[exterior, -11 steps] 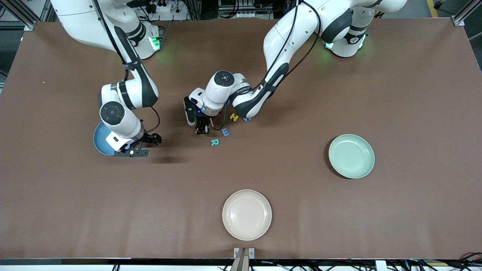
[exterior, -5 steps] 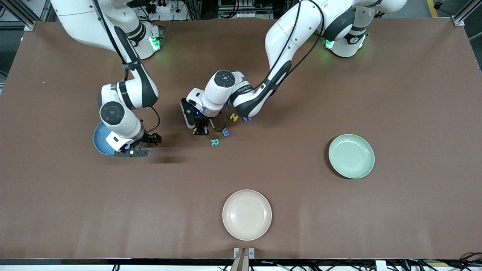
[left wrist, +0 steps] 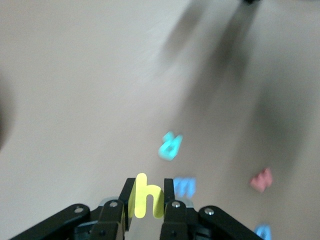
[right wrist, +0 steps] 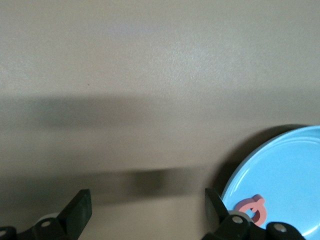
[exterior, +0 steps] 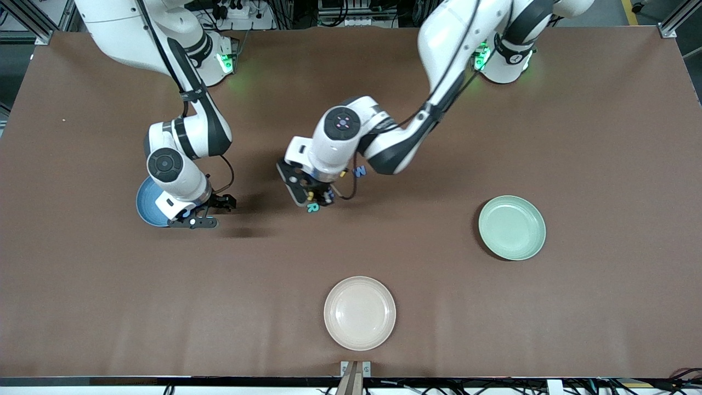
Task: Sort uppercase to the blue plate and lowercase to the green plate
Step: 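Carry the yellow h to the green plate while the right gripper reaches letters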
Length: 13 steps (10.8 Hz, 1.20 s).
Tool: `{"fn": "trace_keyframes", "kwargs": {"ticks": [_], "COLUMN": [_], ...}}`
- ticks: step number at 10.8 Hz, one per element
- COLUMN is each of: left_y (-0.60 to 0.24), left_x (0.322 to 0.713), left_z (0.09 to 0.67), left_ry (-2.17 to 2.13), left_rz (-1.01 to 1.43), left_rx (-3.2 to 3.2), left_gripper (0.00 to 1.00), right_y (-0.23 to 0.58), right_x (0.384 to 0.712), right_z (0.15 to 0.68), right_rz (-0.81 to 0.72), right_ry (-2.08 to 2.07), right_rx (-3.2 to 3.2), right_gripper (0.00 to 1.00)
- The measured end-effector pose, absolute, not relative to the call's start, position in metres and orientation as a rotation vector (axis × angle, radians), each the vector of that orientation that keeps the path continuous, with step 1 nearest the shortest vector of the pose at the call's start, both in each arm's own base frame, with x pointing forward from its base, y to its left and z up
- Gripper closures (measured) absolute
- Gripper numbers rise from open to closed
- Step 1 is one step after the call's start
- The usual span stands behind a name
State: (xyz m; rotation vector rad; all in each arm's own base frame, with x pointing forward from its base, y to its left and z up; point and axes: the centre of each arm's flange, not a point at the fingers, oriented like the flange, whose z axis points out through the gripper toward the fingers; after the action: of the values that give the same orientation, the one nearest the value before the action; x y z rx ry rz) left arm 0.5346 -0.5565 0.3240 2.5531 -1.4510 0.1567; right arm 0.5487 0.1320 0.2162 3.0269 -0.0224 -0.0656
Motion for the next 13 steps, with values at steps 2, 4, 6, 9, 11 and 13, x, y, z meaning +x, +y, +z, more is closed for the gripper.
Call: {"fn": "trace_keyframes", "kwargs": {"ticks": [2, 4, 6, 9, 11, 13], "left_y": [-0.483, -0.384, -0.274, -0.190, -0.161, -0.114], "left_x": [0.568, 0.602, 0.625, 0.616, 0.604, 0.612], "left_z": [0.350, 0.365, 0.362, 0.318, 0.284, 0.264], "left_ry": [-1.460, -1.508, -1.563, -1.513, -1.497, -1.428], "left_rz": [0.009, -0.080, -0.162, -0.358, -0.472, -0.478], "left_rx": [2.606, 2.616, 2.693, 2.751, 2.762, 2.807], "left_gripper": [0.74, 0.74, 0.74, 0.74, 0.74, 0.74], "right_y": [0.146, 0.162, 0.203, 0.285, 0.318, 0.340], "right_x": [0.547, 0.549, 0.539, 0.511, 0.501, 0.487], "right_z": [0.219, 0.228, 0.237, 0.256, 0.268, 0.269], "right_rz": [-0.055, -0.024, 0.000, -0.033, -0.033, -0.025], "right_ry": [-0.044, -0.036, -0.075, -0.121, -0.075, -0.012], "right_rx": [3.029, 3.038, 3.054, 3.048, 3.046, 3.052], "right_gripper": [0.00, 0.00, 0.00, 0.00, 0.00, 0.00]}}
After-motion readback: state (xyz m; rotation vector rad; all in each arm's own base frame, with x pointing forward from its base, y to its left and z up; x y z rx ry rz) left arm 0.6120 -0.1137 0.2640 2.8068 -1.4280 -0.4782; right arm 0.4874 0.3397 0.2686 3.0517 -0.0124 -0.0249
